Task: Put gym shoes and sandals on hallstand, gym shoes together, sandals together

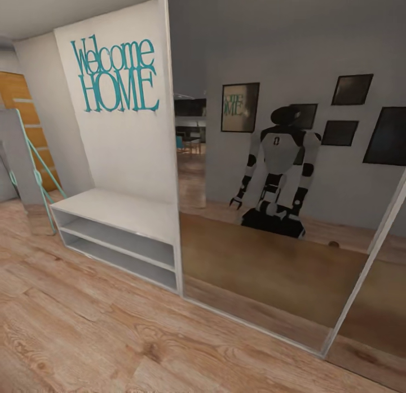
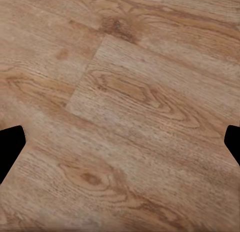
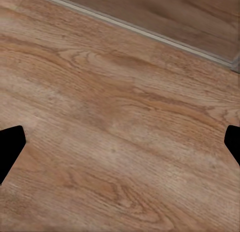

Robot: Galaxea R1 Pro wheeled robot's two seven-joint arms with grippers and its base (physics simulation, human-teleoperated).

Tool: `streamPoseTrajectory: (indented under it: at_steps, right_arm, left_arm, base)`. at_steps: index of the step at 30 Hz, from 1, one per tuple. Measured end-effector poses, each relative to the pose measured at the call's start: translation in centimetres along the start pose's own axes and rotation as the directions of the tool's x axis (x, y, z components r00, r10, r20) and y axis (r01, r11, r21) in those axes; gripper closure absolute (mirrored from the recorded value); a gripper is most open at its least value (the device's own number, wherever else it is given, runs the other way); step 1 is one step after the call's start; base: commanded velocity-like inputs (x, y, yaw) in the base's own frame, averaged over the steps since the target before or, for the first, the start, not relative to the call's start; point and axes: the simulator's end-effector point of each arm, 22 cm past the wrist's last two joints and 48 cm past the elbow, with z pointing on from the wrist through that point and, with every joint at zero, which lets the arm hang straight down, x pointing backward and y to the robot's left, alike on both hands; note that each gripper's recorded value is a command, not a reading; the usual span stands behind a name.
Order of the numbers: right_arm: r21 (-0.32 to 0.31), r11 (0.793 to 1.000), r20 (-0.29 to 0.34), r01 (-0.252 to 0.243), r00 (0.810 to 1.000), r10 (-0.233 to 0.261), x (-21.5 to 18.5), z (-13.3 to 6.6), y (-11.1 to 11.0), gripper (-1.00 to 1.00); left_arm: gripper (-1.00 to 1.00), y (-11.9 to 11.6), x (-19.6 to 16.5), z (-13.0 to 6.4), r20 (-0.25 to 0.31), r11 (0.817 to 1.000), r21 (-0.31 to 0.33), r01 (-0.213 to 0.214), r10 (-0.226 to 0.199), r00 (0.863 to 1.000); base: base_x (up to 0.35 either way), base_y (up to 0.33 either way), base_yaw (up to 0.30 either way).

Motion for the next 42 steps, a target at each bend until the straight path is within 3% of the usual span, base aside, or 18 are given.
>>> streamPoseTrajectory:
  at_steps: [9,15,22,42]
  right_arm:
    - [0.001,1.000,-0.006,0.000,1.000,0.000,0.3,0.0,0.0,-1.00]
    - [0.001,1.000,-0.010,0.000,1.000,0.000,0.4,0.0,0.0,-1.00]
    - [0.001,1.000,-0.014,0.000,1.000,0.000,0.6,0.0,0.0,-1.00]
    - [-0.001,1.000,-0.030,0.002,1.000,-0.002,1.3,-0.1,0.0,-1.00]
  left_arm:
    - [-1.00,0.1,0.1,0.0,-0.005,1.000,-0.005,0.003,-0.003,1.000]
    - [-1.00,1.1,0.2,0.0,-0.004,0.998,-0.037,0.058,-0.058,0.998]
    - [-1.00,1.7,0.4,0.0,-0.007,0.995,-0.051,0.084,-0.085,0.996]
    - [-1.00,1.7,0.8,-0.2,-0.004,0.996,-0.050,0.075,-0.076,0.997]
  base:
    - [-0.001,0.000,0.259]
    - [0.000,0.000,0.268]
    - [0.000,0.000,0.268]
    - [0.038,0.000,0.269]
